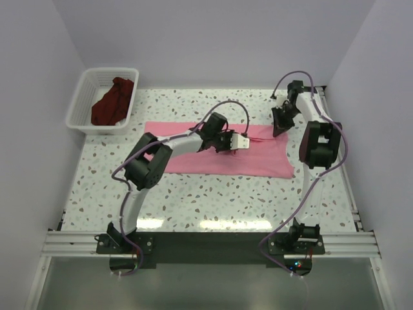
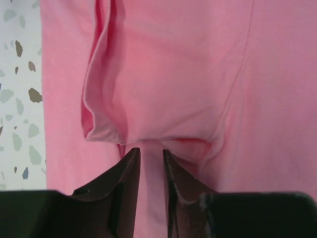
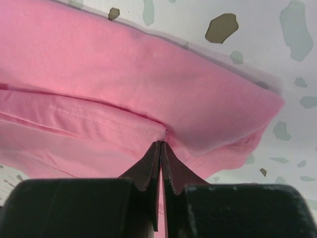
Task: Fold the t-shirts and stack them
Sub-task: Fold the tshirt
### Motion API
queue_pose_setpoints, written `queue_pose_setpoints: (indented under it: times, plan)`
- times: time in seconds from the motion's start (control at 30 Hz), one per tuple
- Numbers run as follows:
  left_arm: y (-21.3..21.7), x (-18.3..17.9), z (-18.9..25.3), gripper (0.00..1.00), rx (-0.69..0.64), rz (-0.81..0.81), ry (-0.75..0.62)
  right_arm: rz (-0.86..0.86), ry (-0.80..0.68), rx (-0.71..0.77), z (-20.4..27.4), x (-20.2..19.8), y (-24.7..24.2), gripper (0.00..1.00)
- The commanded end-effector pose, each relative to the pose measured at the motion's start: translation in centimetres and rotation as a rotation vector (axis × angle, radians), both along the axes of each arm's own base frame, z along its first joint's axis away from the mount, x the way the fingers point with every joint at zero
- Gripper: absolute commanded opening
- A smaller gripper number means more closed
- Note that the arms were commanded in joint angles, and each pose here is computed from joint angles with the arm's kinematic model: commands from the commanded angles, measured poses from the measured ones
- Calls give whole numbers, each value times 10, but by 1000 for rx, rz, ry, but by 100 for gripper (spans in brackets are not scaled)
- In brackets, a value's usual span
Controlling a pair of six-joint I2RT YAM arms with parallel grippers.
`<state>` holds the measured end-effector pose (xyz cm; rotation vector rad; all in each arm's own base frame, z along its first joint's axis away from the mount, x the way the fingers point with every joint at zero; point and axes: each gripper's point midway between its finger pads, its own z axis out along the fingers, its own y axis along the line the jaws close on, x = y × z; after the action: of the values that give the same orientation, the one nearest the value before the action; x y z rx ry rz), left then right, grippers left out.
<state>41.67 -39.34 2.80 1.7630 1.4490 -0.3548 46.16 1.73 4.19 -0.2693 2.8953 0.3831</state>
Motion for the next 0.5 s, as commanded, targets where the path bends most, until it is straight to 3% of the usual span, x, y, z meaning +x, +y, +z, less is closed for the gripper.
queue_pose_setpoints:
  times: [0.0, 0.2, 0.23, 0.27, 0.3, 0.37, 0.47]
  plan:
    - [0, 0, 52, 30, -56, -21, -59, 39, 3, -38, 6, -7, -4, 6]
    - [9, 4, 91, 34, -152, 51, 12, 68, -19, -98, 11, -12, -15, 14]
    - [9, 6, 95, 37, -167, 68, 27, 69, -34, -100, 16, -11, -15, 19]
    - [10, 7, 94, 38, -168, 92, 60, 69, -41, -99, 18, -11, -15, 35]
    - [6, 15, 104, 39, -178, 114, 50, 70, -47, -92, 21, -10, -14, 45]
    - [7, 17, 93, 40, -155, 163, 131, 71, -73, -82, 33, -8, -12, 55]
    - [5, 16, 97, 40, -168, 183, 235, 77, -124, -72, 53, -5, -9, 51]
